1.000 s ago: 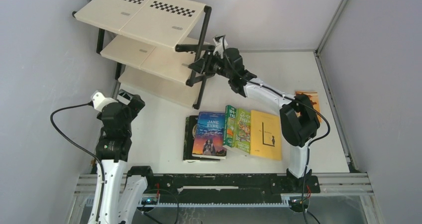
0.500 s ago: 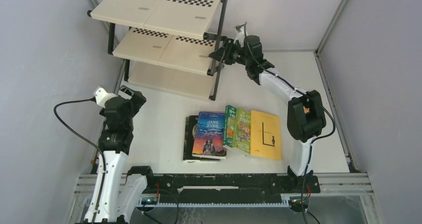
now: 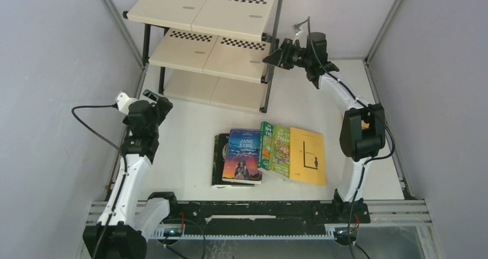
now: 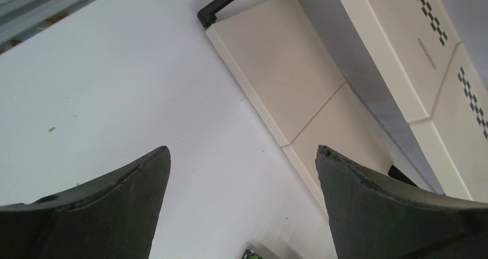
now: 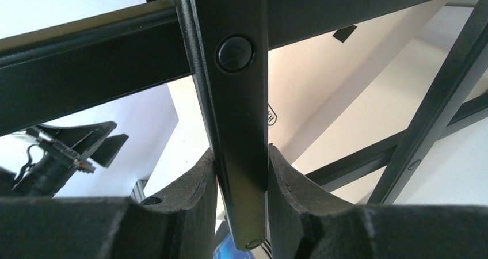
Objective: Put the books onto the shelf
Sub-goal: Move the shelf to the center of the board.
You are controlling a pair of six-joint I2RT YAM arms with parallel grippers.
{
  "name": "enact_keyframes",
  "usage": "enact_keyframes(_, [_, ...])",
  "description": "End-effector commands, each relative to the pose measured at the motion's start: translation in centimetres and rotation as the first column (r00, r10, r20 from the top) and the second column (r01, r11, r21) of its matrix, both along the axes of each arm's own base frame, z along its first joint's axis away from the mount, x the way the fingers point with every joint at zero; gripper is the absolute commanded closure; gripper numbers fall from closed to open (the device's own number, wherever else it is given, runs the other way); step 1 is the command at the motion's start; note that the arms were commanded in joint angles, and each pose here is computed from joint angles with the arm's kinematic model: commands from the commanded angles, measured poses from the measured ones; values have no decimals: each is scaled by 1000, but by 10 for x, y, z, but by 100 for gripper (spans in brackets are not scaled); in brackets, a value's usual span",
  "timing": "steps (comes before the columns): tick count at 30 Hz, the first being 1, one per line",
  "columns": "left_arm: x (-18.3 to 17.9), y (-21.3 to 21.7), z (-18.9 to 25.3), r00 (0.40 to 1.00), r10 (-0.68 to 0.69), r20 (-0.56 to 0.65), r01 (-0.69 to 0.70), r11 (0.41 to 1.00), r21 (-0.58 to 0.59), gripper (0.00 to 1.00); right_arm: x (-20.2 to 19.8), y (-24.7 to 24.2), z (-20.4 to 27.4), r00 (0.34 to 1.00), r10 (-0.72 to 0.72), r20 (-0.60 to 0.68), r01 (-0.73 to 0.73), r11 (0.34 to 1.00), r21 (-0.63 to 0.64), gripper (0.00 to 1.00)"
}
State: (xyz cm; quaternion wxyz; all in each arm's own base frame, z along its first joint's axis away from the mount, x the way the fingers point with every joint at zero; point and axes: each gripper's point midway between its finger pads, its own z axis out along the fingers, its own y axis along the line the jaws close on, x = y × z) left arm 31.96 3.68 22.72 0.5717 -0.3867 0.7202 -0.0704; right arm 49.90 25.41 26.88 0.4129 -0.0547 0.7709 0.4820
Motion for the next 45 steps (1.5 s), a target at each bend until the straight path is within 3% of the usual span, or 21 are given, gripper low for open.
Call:
enact_keyframes(1, [29,-6,29,992,-11,123,18,998,-60,0,-8,-46,59,999,-40,17,39,998,53,95])
enact_keyframes(5, [48,-12,31,988,-16,154,34,993,-117,0,-10,-67,59,999,-41,-6,41,998,48,95])
enact_keyframes(12, [90,-33,52,946,-48,321,135,958,-254,0,-15,-99,52,998,-33,-54,35,999,38,95])
enact_keyframes(20, [133,-70,81,894,-142,426,274,924,-266,0,-8,-150,53,993,-18,-114,28,996,85,95])
enact_keyframes(28, [176,-82,107,841,-186,508,349,904,-247,0,2,-163,47,990,-24,-139,37,995,94,94])
enact_keyframes(31, [193,-83,117,841,-242,484,355,922,-156,0,6,-166,38,987,-27,-157,42,995,94,93])
enact_keyframes(37, [224,-84,96,872,-338,354,356,934,14,0,9,-165,27,984,-26,-176,43,995,93,92])
enact_keyframes(45, [254,-70,60,927,-338,160,315,936,156,0,11,-166,24,985,-22,-174,39,995,94,91])
